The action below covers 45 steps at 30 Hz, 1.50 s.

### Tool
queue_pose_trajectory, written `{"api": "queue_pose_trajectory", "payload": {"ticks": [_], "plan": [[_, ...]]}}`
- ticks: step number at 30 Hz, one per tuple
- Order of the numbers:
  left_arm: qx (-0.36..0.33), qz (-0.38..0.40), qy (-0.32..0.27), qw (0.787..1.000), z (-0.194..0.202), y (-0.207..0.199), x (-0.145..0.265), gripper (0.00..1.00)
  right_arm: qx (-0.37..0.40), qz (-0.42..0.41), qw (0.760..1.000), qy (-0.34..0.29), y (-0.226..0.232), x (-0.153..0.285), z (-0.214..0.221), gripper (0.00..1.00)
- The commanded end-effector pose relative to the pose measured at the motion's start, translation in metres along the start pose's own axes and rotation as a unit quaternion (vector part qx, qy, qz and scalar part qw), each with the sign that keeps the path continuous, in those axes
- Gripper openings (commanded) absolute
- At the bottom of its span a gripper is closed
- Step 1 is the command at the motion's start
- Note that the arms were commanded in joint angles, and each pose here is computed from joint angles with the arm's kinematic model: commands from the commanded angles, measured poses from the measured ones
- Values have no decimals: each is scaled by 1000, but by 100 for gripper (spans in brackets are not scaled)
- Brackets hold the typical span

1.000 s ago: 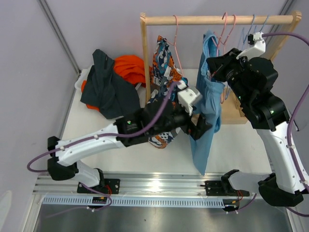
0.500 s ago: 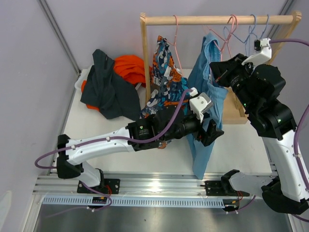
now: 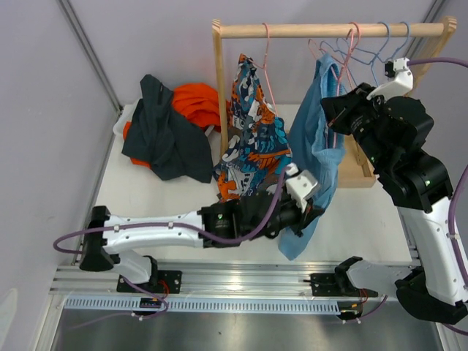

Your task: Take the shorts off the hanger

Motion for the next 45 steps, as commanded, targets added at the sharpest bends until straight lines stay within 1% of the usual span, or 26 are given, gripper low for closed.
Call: {"api": "queue_pose_trajectory", "payload": {"ticks": [1, 5, 10, 14, 15, 17, 18, 20, 21, 22, 24, 25, 26, 27, 28, 31, 33, 34, 36, 37, 39, 40, 41, 42, 43, 45], "plan": [[13, 14, 12, 1000, 29, -29, 37, 0, -16, -42, 993, -108, 25, 16, -59, 0], [32, 19, 37, 999, 68, -51, 55, 0, -6, -36, 993, -114, 27, 15, -68, 0], [33, -2, 44, 998, 76, -51, 56, 0, -15, -35, 993, -109, 22, 23, -65, 0], [-21, -32, 25, 999, 49, -48, 46, 0, -21, -28, 995, -94, 13, 38, -57, 0], [-18, -38, 8, 999, 28, -46, 43, 0, -21, -27, 995, -94, 12, 42, -57, 0], [-32, -60, 16, 998, 27, -36, 29, 0, -32, -28, 996, -76, 9, 57, -53, 0], [-21, -86, 5, 996, 3, -19, 22, 0, -39, -29, 997, -63, 8, 62, -49, 0], [-15, -114, 8, 993, -6, 2, 10, 0, -74, -40, 996, -15, 4, 84, -32, 0], [-4, -138, -8, 990, -28, 23, 3, 0, -81, -35, 996, 16, -3, 84, -14, 0], [-3, -147, -16, 989, -37, 32, 0, 0, -92, -35, 994, 36, -7, 91, -3, 0], [-13, -179, -37, 983, -63, 62, -7, 0, -127, -51, 989, 55, -13, 117, 9, 0], [-13, -190, -48, 981, -83, 71, -6, 0, -132, -40, 987, 88, -21, 120, 26, 0], [-11, -198, -69, 978, -109, 79, -3, 0, -143, -44, 984, 94, -24, 132, 29, 0], [-15, -219, -54, 974, -107, 98, -14, 0, -146, -39, 983, 104, -26, 136, 33, 0], [-7, -223, -79, 972, -145, 100, 1, 0, -144, -29, 982, 117, -30, 143, 37, 0], [-13, -228, -80, 970, -160, 103, 12, 0, -139, -28, 983, 115, -33, 157, 33, 0], [-3, -207, -74, 976, -152, 92, 19, 0, -130, -32, 986, 102, -29, 159, 23, 0], [0, -195, -51, 979, -131, 89, 25, 0, -125, -31, 987, 98, -27, 157, 19, 0], [8, -161, -45, 986, -120, 64, 36, 0, -115, -42, 989, 84, -20, 155, 7, 0], [5, -158, -1, 987, -81, 59, 33, 0, -99, -40, 991, 84, -16, 140, 5, 0], [14, -120, 14, 993, -65, 27, 54, 0, -83, -47, 993, 68, -7, 129, -9, 0], [13, -130, 54, 990, -26, 23, 56, 0, -63, -39, 995, 70, -3, 108, -10, 0], [19, -120, 52, 991, -22, 12, 69, 0, -53, -39, 995, 69, 1, 98, -13, 0], [15, -93, 59, 994, -9, -13, 80, 0, -48, -49, 996, 54, 8, 95, -24, 0], [15, -98, 86, 991, 23, -19, 86, 0, -39, -36, 996, 65, 11, 70, -21, 0], [15, -89, 92, 992, 36, -40, 111, 0, -28, -43, 997, 52, 20, 57, -31, 0]]}}
Point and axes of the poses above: each gripper's point midway between its finger pads, its own x axis back along the fingers, its own y axis along the line the jaws close on, z = x × y, the point moved 6 cm from there along x, back along the fingers, and after that the axes turned 4 degrees about -x, right-handed, at the moved point
